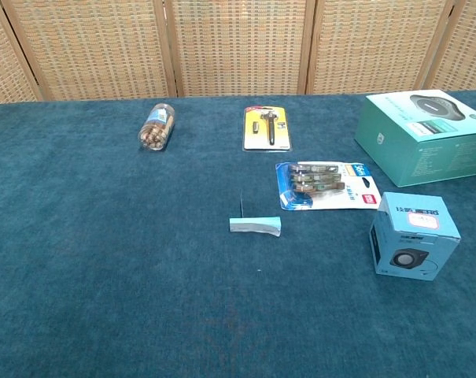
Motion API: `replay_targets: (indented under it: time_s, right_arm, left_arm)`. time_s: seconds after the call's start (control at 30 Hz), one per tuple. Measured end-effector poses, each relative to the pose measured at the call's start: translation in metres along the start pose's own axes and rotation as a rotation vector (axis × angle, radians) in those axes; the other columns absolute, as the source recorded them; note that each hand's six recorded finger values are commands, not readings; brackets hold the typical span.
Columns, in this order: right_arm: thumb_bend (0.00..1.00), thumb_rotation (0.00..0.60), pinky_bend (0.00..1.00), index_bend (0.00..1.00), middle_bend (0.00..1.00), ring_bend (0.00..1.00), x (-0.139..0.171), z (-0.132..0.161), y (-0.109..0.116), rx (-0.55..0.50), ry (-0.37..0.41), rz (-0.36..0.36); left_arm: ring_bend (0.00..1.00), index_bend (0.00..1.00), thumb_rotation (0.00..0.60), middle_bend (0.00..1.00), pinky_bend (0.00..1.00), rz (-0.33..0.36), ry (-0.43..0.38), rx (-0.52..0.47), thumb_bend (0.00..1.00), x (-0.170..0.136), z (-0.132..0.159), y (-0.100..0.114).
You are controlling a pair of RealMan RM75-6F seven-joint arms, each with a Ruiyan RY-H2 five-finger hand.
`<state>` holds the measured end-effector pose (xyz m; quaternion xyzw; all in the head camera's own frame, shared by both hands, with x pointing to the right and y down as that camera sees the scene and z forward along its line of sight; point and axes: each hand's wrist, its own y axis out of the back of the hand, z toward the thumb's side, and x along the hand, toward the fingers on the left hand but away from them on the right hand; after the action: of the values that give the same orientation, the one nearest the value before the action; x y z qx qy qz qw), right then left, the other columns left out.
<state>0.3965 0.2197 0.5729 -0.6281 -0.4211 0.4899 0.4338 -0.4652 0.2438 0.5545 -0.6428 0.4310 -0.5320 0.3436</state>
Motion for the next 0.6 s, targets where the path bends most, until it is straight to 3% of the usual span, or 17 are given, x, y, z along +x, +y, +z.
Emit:
replay_targets:
  time_s: [0.2, 0.43, 0.5, 0.6]
  right_arm:
    - [0.00, 0.600, 0.00, 0.00, 0.00, 0.00, -0.012, 0.005, 0.002, -0.007, 0.024, -0.006]
    - [0.00, 0.600, 0.00, 0.00, 0.00, 0.00, -0.053, 0.029, 0.019, -0.004, 0.114, -0.038]
    - [0.00, 0.600, 0.00, 0.03, 0.00, 0.00, -0.063, 0.039, 0.021, -0.011, 0.136, -0.022]
    - [0.00, 0.600, 0.00, 0.15, 0.00, 0.00, -0.081, 0.063, 0.022, -0.025, 0.185, 0.023]
  left_arm:
    - [0.00, 0.00, 0.600, 0.00, 0.00, 0.003, 0.006, -0.008, 0.00, 0.000, -0.001, 0.002]
    - [0.00, 0.00, 0.600, 0.00, 0.00, 0.001, 0.034, -0.017, 0.00, 0.005, -0.007, 0.003]
    - [0.00, 0.00, 0.600, 0.00, 0.00, -0.002, 0.042, -0.017, 0.00, 0.007, -0.008, 0.002]
    - [0.00, 0.00, 0.600, 0.00, 0.00, -0.007, 0.053, -0.018, 0.00, 0.010, -0.009, 0.002]
